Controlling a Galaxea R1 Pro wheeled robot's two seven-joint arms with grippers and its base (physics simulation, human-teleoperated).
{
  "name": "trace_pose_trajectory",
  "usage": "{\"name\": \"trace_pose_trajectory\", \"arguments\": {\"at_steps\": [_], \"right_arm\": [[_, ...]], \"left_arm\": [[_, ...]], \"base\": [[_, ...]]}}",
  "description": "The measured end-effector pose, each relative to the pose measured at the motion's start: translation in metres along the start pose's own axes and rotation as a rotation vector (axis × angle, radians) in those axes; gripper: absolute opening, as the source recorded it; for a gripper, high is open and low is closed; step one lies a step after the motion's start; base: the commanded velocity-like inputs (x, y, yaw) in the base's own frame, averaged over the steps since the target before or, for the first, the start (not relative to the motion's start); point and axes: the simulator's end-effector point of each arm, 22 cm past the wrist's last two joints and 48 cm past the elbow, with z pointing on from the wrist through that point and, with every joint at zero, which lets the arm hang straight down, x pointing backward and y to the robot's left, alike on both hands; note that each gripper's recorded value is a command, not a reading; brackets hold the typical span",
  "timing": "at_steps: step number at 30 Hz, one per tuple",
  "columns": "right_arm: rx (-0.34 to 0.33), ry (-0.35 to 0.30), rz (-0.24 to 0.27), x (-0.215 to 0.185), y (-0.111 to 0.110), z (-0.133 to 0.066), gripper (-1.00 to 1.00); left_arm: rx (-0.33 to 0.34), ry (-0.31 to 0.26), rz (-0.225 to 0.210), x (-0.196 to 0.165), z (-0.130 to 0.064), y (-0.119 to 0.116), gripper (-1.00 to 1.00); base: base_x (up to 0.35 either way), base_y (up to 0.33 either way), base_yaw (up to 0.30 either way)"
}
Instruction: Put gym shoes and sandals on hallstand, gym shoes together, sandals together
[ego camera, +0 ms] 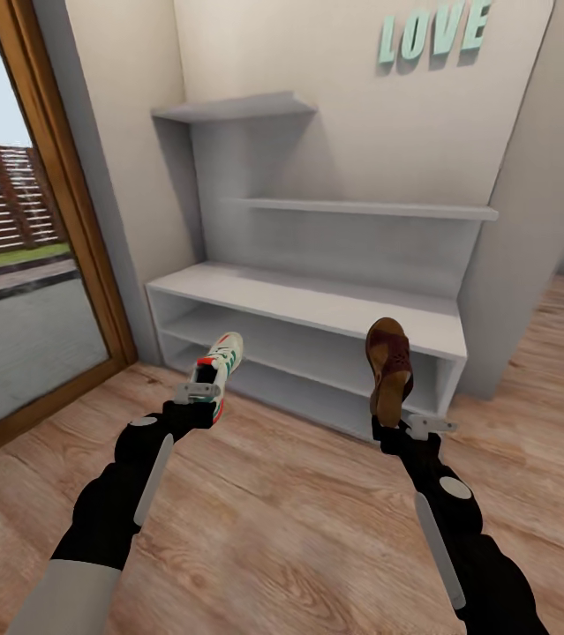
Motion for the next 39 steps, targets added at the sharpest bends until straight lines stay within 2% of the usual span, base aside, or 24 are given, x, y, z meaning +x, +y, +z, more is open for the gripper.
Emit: {"name": "trace_pose_trajectory", "arguments": {"at_steps": [17, 32, 39], "right_arm": [[0.000, -0.006, 0.000, -0.0035, -0.0001, -0.0015, -1.00], [-0.001, -0.012, 0.001, -0.0067, 0.0002, -0.0028, -1.00], [-0.001, -0.013, 0.001, -0.0068, 0.0002, -0.0030, -1.00]], "left_arm": [[0.000, -0.007, 0.001, -0.0034, -0.0024, -0.0002, -1.00], [0.000, -0.012, 0.002, -0.0065, -0.0046, -0.0004, -1.00], [-0.001, -0.013, 0.002, -0.0068, -0.0049, -0.0003, -1.00]], "base": [[0.001, 0.047, -0.295], [0.000, 0.291, -0.292], [0.000, 0.308, -0.079]]}}
